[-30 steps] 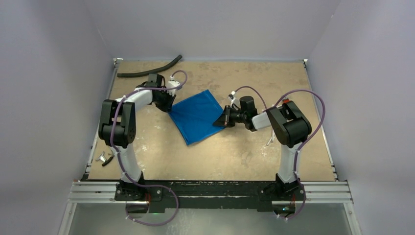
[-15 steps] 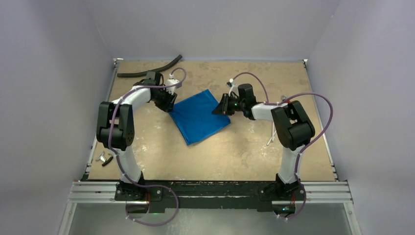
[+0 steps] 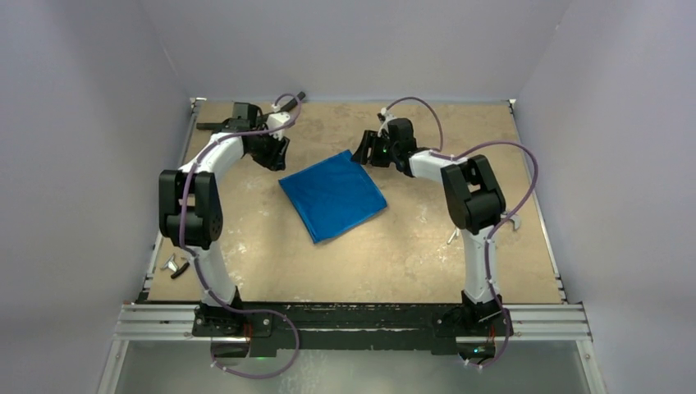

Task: Fold the napkin into a case and place the utensils inside
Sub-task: Rotate the upper triangle-folded napkin at the center of the board.

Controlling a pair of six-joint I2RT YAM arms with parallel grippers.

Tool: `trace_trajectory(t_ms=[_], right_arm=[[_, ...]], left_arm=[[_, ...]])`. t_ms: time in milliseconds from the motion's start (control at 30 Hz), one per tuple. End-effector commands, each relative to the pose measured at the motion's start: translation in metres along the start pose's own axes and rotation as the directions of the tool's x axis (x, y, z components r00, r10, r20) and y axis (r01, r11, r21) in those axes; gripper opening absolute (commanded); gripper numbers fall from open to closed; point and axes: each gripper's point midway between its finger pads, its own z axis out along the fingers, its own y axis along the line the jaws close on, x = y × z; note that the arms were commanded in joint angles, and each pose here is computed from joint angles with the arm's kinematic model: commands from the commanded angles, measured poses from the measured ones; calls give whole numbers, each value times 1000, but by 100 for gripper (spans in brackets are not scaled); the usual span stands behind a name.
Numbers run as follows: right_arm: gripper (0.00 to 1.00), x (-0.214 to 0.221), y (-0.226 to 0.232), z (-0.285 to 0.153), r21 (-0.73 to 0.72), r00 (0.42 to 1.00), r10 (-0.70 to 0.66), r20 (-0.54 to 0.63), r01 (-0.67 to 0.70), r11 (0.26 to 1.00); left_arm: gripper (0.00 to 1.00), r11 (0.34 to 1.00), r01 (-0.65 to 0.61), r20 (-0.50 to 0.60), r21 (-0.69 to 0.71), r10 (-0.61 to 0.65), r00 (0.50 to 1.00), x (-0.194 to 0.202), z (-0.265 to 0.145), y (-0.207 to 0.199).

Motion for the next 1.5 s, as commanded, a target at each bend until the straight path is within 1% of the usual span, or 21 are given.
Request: trace_trajectory(t_ms=[0,100,333,500,567,633,700,800,967,1067,1167,1267,1333,1400,1433,1467], right_arm=[[66,11,-2,15,12,999,8,-50,-7,1000],[67,17,8,26,-11,997,-6,-74,5,1000],[67,26,50,55,-103,991,-73,-110,62,993],[67,37,81,75,-156,979,-147,-139,125,980],[67,37,88,79,-164,977,-165,-138,142,976],[67,36,97,79,-195,974,-190,-128,163,967],[67,34,116,76,-262,967,-231,-110,196,945],[67,36,139,72,-343,950,-290,-117,235,910],[69,37,166,68,-404,920,-378,-102,309,861],[71,29,161,65,-345,918,-386,-84,337,876],[79,-3,163,39,-248,906,-423,24,415,875],[91,-27,168,-1,-150,870,-477,124,491,858],[98,-30,173,-29,-80,839,-519,163,536,841],[99,-22,176,-57,14,791,-581,190,589,808],[99,-14,177,-70,40,772,-602,204,608,793],[99,-11,176,-84,50,765,-597,240,604,795]], left_arm=[[41,1000,27,47,-13,-27,999,-13,18,14],[41,999,40,59,-22,-38,998,-14,26,18],[40,995,91,84,-43,-87,993,-5,34,34],[39,992,116,63,-52,-112,992,13,32,43],[39,990,127,39,-59,-125,991,28,28,50],[38,990,132,6,-40,-132,991,46,26,44],[38,992,122,-32,-15,-122,992,66,26,32],[38,993,115,-71,22,-113,991,88,23,16],[37,992,103,-92,77,-96,991,104,12,-7],[37,994,84,-83,74,-77,994,101,-2,-11],[37,998,55,-42,41,-53,998,84,-25,-4],[40,1000,29,23,11,-29,999,55,-57,7],[40,1000,0,84,-4,1,996,32,-81,11],[41,999,-53,156,-10,54,986,10,-104,9],[38,997,-83,187,-12,83,979,2,-113,7],[41,995,-101,214,-24,104,971,-3,-118,6]])
